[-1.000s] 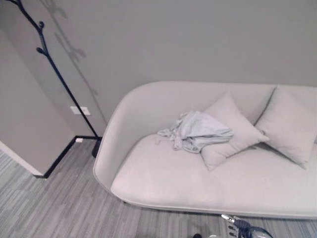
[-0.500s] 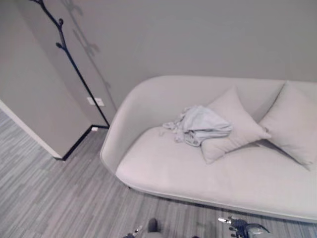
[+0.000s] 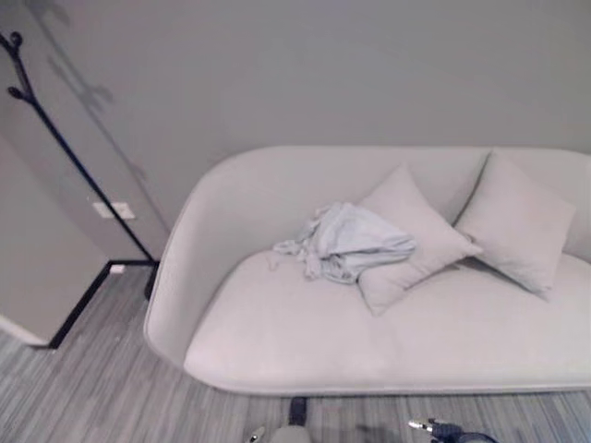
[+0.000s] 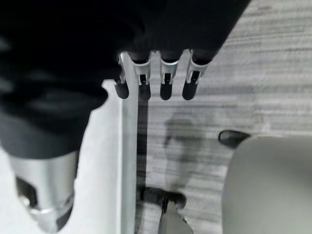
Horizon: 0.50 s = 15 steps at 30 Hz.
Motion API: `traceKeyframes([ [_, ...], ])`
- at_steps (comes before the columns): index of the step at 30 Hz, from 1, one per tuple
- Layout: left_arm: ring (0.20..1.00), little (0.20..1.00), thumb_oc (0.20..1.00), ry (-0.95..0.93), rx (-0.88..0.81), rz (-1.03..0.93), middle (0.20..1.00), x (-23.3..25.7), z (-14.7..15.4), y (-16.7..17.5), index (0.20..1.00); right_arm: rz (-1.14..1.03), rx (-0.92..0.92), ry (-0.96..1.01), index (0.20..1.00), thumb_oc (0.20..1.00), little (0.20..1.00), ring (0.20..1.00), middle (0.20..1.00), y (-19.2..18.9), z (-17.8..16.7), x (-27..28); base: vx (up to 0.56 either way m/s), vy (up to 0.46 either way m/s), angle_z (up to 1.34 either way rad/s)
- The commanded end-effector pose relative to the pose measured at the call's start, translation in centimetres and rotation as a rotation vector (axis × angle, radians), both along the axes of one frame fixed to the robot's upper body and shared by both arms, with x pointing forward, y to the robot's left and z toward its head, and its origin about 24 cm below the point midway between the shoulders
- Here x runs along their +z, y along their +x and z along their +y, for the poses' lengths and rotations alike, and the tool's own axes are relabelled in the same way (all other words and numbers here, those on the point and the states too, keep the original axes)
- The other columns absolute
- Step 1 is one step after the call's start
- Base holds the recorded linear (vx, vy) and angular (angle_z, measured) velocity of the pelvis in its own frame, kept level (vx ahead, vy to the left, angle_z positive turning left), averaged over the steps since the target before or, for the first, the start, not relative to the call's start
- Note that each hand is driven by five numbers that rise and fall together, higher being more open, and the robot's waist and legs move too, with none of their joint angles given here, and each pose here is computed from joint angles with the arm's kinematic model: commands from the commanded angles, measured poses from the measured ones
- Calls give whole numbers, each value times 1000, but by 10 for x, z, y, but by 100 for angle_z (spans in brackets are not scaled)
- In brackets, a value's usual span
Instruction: Hang the clothes on the sofa on the clothes rack.
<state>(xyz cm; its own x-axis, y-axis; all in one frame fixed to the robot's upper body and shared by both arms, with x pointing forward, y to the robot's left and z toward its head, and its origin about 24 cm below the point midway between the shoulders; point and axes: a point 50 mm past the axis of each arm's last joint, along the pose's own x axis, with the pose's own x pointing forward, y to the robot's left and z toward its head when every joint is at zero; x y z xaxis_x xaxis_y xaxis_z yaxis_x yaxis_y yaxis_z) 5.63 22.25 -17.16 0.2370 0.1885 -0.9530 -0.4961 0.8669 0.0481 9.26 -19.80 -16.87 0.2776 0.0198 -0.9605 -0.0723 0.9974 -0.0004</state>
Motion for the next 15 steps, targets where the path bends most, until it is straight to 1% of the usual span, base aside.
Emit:
traceKeyframes([
  [1, 1000, 1000, 1000, 12, -200, -34, 1000, 2, -9, 23, 1000, -93, 60, 9, 1000, 1000, 1000, 1000, 1000, 27, 6, 7, 239, 160, -19],
  [4, 1000, 1000, 1000, 30, -314, -15, 1000, 2, -10, 25, 1000, -122, 59, 9, 1000, 1000, 1000, 1000, 1000, 34, 7, 9, 204, 161, -12],
  [6, 1000, 1000, 1000, 45, -349, -7, 1000, 2, -10, 25, 1000, -147, 72, -13, 1000, 1000, 1000, 1000, 1000, 39, 6, 11, 167, 142, -14],
  [7, 1000, 1000, 1000, 45, -349, -7, 1000, 2, -10, 25, 1000, -147, 72, -13, 1000, 1000, 1000, 1000, 1000, 39, 6, 11, 125, 116, -13],
  [9, 1000, 1000, 1000, 75, -359, -27, 1000, 4, -9, 30, 1000, -226, 100, -74, 1000, 1000, 1000, 1000, 1000, 55, 4, 19, 138, 162, -5],
  [10, 1000, 1000, 1000, 74, -359, -27, 1000, 4, -9, 30, 1000, -226, 100, -75, 1000, 1000, 1000, 1000, 1000, 55, 4, 19, 108, 174, -14],
  [11, 1000, 1000, 1000, 83, -350, -32, 1000, 4, -8, 31, 1000, -261, 85, -107, 1000, 1000, 1000, 1000, 1000, 63, 0, 23, 68, 166, -16],
  [12, 1000, 1000, 1000, 86, -348, -30, 1000, 4, -8, 32, 1000, -335, 66, -152, 1000, 1000, 1000, 1000, 1000, 79, -5, 33, 98, 196, -11],
  [14, 1000, 1000, 1000, 85, -352, -25, 1000, 4, -8, 32, 1000, -357, 68, -169, 1000, 1000, 1000, 1000, 1000, 84, -6, 36, 88, 92, 4],
  [15, 1000, 1000, 1000, 90, -358, -24, 1000, 4, -8, 32, 1000, -428, 118, -213, 1000, 1000, 1000, 1000, 1000, 95, -7, 46, 76, 24, 11],
])
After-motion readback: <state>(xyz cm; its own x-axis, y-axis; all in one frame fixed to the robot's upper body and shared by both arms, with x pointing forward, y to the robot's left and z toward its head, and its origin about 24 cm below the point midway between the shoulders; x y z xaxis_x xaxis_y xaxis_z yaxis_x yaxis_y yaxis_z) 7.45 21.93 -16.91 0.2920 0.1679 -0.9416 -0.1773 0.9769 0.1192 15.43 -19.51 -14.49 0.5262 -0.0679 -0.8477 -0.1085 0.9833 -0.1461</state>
